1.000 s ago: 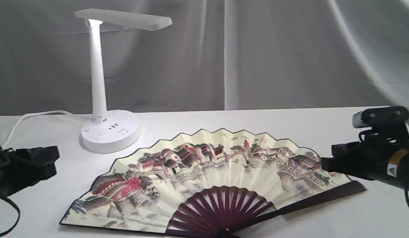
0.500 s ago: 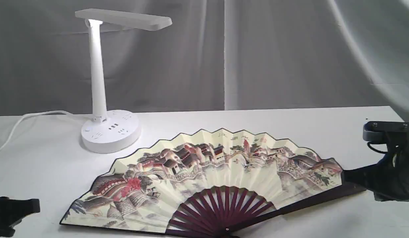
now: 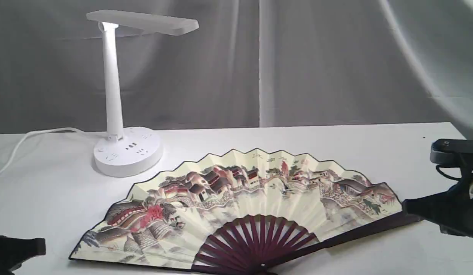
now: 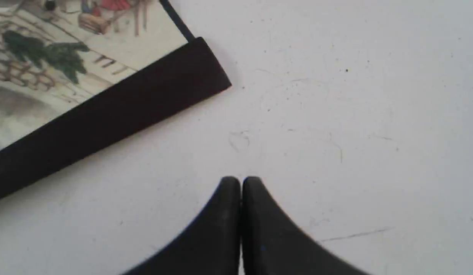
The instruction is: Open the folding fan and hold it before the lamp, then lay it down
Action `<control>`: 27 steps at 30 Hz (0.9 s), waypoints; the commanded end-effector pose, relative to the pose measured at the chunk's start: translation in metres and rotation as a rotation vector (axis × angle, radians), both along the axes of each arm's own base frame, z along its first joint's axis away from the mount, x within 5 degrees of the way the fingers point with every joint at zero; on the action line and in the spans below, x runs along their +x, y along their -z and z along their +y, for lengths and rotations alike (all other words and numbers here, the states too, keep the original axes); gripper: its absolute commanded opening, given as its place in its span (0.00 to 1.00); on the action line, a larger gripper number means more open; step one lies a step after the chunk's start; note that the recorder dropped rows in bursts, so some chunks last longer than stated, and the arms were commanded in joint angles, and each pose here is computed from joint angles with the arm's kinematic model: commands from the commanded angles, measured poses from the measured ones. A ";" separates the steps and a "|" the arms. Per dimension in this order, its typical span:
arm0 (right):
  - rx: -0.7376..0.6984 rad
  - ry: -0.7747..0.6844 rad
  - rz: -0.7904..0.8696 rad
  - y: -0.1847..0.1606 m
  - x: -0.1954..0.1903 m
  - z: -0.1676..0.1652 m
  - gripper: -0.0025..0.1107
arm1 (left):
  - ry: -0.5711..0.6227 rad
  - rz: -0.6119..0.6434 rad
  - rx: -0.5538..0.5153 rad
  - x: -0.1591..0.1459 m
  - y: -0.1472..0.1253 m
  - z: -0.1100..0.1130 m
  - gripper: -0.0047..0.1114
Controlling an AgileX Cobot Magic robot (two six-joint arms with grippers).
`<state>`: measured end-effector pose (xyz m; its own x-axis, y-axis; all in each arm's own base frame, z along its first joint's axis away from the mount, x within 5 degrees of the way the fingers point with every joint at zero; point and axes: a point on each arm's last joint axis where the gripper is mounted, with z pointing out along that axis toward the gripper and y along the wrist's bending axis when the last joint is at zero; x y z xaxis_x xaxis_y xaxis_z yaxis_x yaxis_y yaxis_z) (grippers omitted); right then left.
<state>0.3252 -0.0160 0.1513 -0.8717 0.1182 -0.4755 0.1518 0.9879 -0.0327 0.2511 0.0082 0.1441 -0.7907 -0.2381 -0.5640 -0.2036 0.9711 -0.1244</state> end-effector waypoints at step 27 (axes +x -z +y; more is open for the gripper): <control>0.032 -0.083 -0.660 -0.066 -0.194 0.013 0.02 | 0.038 -0.515 0.047 -0.125 -0.086 -0.005 0.04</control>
<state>0.1424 -0.0040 0.2188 -0.4456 0.0974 -0.8899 0.0682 0.9949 0.0748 0.1347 0.0036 0.2307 -0.4587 -0.1764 -0.8709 -0.0995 0.9841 -0.1469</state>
